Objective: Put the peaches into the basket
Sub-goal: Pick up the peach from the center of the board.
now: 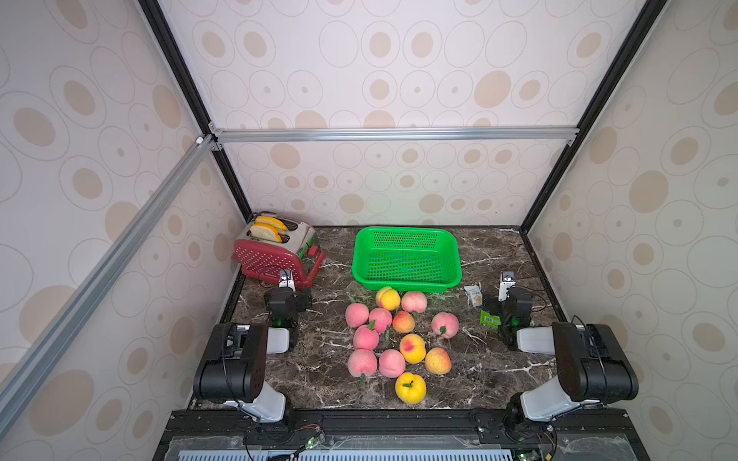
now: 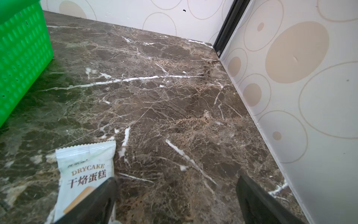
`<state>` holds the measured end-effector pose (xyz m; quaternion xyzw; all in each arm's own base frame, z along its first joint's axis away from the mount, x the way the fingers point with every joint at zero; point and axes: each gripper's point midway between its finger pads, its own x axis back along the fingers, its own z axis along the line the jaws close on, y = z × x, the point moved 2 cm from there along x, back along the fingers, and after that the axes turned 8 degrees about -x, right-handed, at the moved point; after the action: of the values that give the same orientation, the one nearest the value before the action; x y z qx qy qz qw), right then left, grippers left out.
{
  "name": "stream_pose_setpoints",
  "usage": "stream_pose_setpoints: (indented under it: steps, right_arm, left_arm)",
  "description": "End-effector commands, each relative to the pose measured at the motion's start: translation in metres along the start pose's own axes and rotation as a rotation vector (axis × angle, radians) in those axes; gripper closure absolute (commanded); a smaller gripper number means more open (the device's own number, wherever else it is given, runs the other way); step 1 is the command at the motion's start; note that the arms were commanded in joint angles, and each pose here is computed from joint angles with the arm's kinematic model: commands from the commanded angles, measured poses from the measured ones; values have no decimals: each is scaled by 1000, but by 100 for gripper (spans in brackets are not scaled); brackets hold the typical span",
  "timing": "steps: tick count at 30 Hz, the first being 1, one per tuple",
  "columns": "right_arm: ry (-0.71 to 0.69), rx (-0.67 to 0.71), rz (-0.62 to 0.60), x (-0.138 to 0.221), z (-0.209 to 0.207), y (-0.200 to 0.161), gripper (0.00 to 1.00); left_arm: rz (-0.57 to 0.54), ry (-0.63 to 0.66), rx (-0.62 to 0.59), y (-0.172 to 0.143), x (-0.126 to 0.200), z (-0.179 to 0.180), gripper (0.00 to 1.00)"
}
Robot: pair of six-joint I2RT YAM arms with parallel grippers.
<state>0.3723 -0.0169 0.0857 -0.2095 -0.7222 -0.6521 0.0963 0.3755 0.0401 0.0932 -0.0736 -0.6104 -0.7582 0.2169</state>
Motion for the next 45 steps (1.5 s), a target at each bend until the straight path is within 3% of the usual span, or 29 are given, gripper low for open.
stream_pose_setpoints:
  steps: [1,32,34,37,42,45]
  right_arm:
    - [-6,-6,-31,2,-1,8,0]
    - [-9,-6,-31,1,-1,9,0]
    - [-61,-31,-39,5,-9,9,0]
    - [-66,-37,-68,12,-12,11,0]
    - [-68,121,-38,21,13,30,0]
    - [-50,122,3,36,21,47,0]
  left_arm:
    - [-25,2,-4,12,-1,3,1]
    - [-32,10,-7,12,1,3,1]
    - [-50,60,-5,20,8,9,1]
    - [25,187,34,28,19,29,1]
    - [47,231,-13,59,49,32,1]
    - [95,250,43,86,74,34,1]
